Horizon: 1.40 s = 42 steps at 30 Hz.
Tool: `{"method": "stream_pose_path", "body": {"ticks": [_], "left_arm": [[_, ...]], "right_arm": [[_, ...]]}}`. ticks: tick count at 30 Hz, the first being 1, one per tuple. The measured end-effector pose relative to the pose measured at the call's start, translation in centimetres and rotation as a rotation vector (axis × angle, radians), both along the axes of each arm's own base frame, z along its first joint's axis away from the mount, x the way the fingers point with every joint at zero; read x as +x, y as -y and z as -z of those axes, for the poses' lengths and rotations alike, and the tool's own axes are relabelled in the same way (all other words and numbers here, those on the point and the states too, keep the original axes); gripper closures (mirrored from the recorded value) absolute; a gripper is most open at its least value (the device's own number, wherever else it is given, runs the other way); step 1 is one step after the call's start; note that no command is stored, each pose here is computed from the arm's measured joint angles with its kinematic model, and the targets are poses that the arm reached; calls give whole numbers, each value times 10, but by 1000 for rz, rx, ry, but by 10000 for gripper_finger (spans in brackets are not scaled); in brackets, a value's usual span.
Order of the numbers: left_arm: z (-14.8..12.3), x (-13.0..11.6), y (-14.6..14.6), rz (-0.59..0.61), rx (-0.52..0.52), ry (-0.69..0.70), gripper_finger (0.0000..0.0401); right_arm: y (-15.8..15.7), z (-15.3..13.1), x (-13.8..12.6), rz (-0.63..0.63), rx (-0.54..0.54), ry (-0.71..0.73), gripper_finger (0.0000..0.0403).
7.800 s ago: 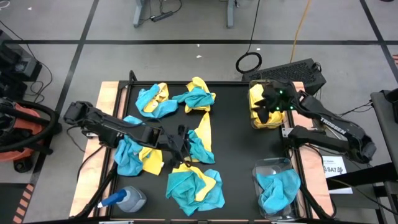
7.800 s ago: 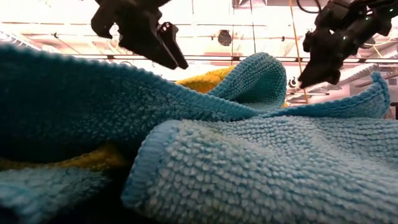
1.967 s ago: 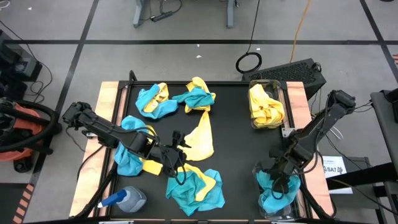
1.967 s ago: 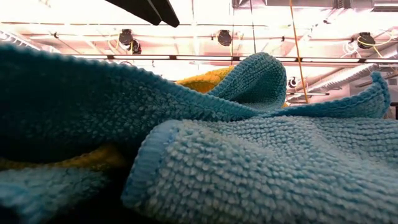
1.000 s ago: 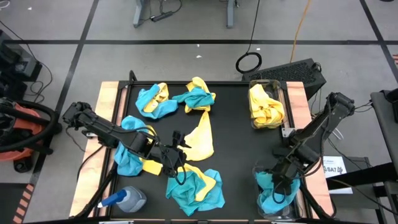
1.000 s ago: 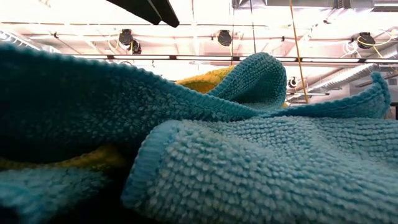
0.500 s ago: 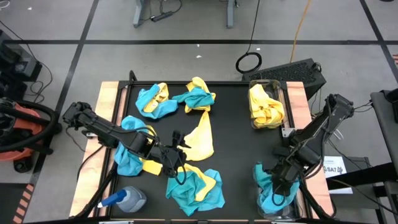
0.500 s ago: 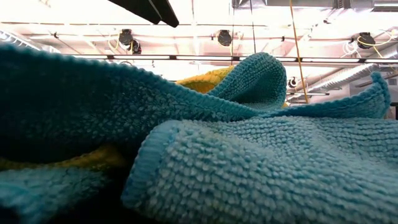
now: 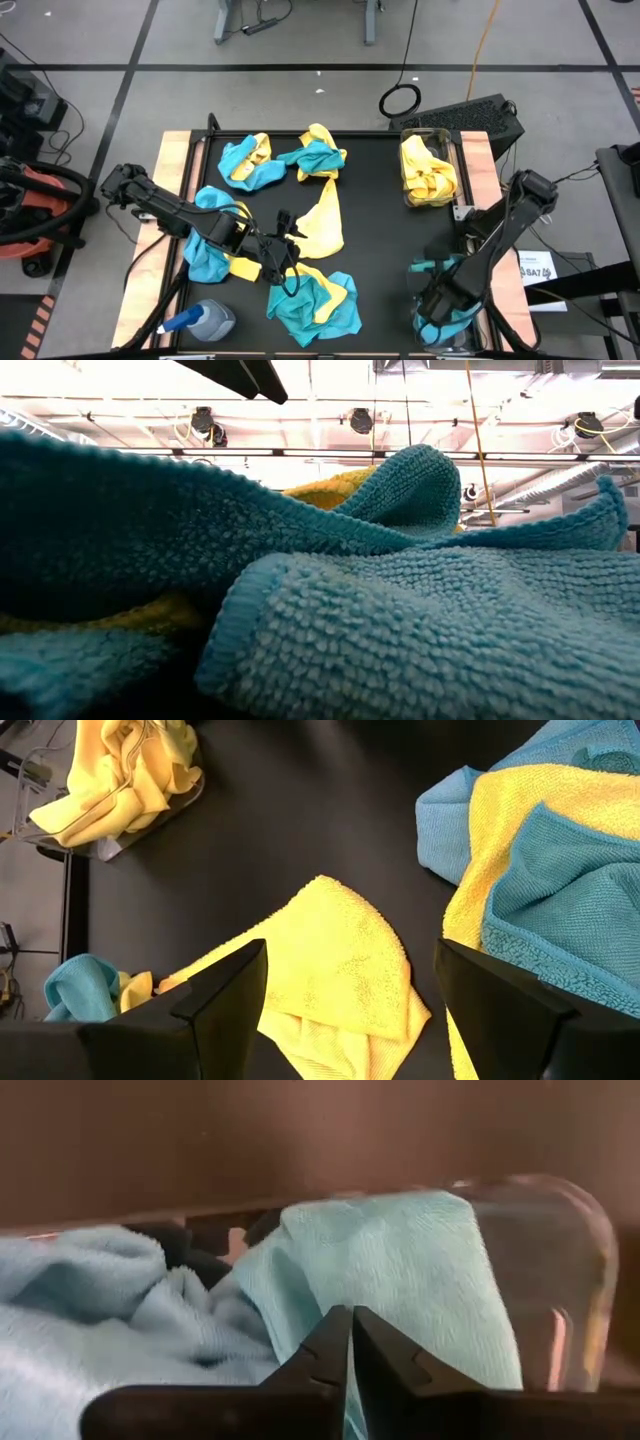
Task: Sort microfiber towel by color & place in baskets
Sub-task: Put the blue towel into the bottom transparent bin
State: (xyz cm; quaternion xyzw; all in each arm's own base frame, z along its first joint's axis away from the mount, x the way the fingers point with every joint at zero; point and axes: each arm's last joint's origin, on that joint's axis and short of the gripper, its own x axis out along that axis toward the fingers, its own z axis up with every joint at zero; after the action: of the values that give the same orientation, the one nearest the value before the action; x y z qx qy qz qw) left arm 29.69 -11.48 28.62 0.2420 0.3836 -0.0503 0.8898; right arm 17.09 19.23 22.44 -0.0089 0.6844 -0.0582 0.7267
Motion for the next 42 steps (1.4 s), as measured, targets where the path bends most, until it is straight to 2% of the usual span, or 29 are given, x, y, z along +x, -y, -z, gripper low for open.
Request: {"method": "stream_pose_path", "body": {"ticks": [5, 9, 13, 16, 22, 30, 36, 42], "left_arm": [[0, 0, 1, 17, -19, -9, 109], [2, -2, 2, 46, -83, -43, 109], [5, -5, 3, 57, -126, -102, 109], [10, -7, 3, 63, -173, -130, 109], [32, -10, 4, 69, -259, -198, 109], [52, -13, 12, 59, -371, -202, 109], [77, -8, 30, 79, -423, -241, 109], [105, -6, 47, 78, -398, -317, 109]], "right_arm": [[-7, 15, 5, -2, -34, -30, 383], [-10, 20, 8, -3, -34, -37, 383], [-8, 15, 4, 6, 6, -66, 383], [-6, 1, 1, 30, 62, -52, 383], [0, -43, -2, 52, 150, 110, 383], [9, -88, -8, -34, 178, 323, 383], [15, -98, -8, -94, 118, 463, 383], [14, -100, -5, -172, 79, 514, 383]]}}
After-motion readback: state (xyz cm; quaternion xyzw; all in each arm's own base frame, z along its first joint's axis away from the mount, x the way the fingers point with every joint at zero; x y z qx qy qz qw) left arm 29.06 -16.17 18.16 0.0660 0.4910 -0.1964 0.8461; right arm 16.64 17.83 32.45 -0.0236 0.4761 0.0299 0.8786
